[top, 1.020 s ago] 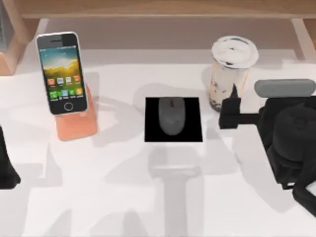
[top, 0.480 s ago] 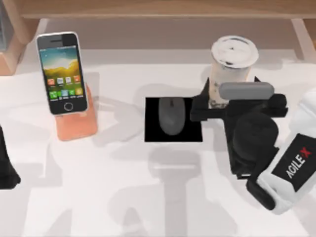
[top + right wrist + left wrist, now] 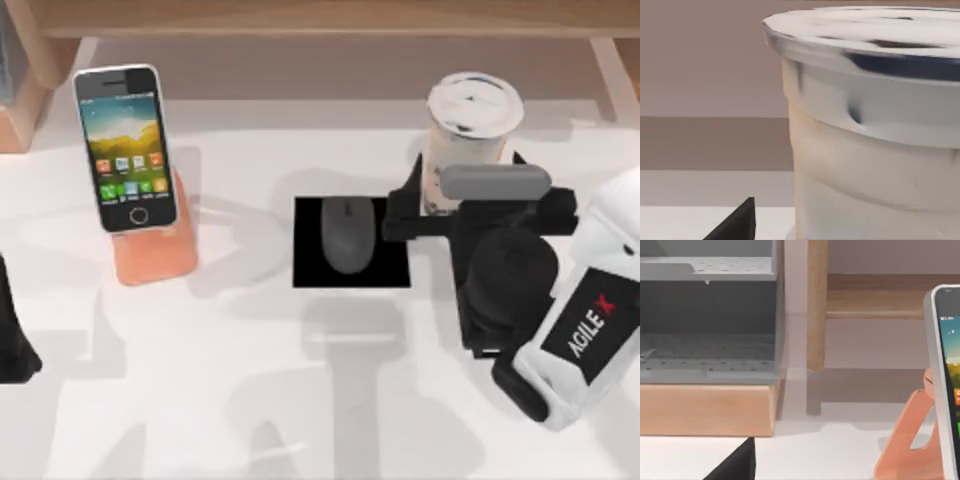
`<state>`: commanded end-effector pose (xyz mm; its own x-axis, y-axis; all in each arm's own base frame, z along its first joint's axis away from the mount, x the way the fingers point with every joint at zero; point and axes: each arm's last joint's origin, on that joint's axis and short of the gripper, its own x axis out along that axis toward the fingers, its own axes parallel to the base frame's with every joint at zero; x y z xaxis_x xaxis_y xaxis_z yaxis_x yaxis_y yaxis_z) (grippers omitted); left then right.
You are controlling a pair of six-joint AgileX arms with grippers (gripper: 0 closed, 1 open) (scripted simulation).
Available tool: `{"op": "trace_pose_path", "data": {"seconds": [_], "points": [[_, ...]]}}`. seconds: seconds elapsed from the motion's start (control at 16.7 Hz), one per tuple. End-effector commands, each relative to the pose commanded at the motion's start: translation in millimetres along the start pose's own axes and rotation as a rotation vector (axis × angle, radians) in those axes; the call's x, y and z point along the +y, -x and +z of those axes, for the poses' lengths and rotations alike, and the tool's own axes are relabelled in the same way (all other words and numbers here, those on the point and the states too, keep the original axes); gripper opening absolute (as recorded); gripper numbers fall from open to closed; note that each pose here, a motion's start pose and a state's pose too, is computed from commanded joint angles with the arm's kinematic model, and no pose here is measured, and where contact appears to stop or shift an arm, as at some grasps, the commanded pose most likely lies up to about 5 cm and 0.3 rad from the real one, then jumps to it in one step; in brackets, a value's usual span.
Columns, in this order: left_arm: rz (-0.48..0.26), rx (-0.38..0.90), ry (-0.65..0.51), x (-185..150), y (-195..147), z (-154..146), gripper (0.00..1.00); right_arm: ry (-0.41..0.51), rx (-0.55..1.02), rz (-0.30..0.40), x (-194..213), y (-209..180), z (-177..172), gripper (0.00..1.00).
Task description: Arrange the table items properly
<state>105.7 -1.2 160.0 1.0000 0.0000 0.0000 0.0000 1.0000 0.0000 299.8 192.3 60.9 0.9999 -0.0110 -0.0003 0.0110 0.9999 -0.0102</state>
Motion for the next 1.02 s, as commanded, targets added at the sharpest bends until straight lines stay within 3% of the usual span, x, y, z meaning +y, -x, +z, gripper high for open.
{"op": "trace_pose_path", "data": {"seconds": [0.66, 1.02], "points": [[0.000, 0.000, 0.000, 0.0, 0.0, 0.0, 1.00, 0.000, -0.002, -0.005, -0.9, -31.4, -0.2, 1.00], [0.000, 0.000, 0.000, 0.0, 0.0, 0.0, 1.00, 0.000, -0.002, -0.005, -0.9, -31.4, -0.2, 0.55]]}}
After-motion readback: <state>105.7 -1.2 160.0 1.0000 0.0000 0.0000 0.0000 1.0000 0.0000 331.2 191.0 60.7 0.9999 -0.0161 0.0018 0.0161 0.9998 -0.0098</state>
